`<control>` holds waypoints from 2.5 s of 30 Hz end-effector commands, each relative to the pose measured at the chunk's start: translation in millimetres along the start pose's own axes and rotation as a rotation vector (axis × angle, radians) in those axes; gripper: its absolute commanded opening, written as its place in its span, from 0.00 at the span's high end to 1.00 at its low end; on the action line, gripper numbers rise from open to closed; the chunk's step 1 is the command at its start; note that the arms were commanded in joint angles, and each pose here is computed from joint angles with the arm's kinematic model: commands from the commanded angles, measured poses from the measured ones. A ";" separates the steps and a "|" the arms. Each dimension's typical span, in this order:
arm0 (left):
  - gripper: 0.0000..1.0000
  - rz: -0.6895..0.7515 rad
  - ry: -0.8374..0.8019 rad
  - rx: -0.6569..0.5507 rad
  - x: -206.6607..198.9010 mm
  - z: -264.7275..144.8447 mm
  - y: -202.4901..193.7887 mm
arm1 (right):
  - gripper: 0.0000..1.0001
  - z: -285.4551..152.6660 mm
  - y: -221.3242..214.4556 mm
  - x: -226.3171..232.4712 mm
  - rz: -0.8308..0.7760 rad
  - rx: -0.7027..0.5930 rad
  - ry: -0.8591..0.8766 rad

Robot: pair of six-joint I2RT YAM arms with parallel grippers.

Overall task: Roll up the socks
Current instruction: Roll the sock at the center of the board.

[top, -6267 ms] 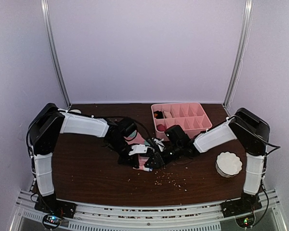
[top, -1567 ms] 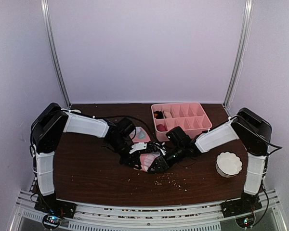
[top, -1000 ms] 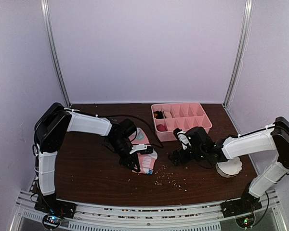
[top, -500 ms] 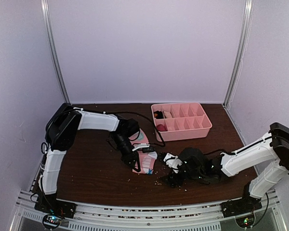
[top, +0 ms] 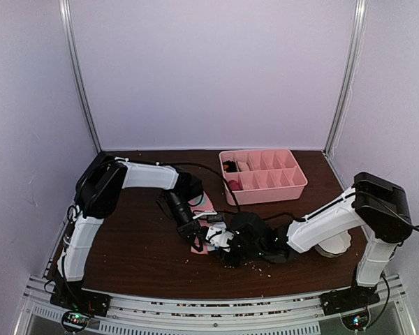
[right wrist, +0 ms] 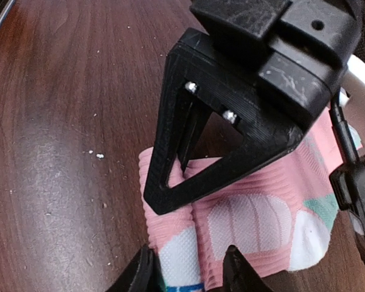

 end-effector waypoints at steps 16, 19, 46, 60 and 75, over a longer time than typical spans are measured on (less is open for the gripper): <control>0.61 0.181 0.356 0.071 17.6 -21.9 -23.2 | 1.00 26.8 -33.4 -17.4 0.347 0.160 0.251; 0.39 0.263 0.500 0.031 9.4 -45.4 -13.5 | 1.00 27.9 -44.0 -21.9 0.415 0.219 0.282; 0.04 0.445 1.131 0.001 -5.6 -146.5 -9.1 | 1.00 45.6 -120.6 -48.7 0.888 0.680 0.325; 0.41 0.756 0.858 0.112 -28.9 -27.8 -8.7 | 1.00 45.0 -133.9 -53.5 1.157 0.829 0.296; 0.54 0.760 0.886 0.127 -11.5 -26.6 3.2 | 1.00 43.8 -130.3 -53.2 1.173 0.838 0.297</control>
Point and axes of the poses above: each gripper's point midway between its finger pads, its own z axis out along the fingers, its own x axis along the line the jaws close on, y = z × x, the point moved 4 cm from there along -z, back along the fingers, and after that the axes turned 15 degrees about z, right-handed, at the moved point
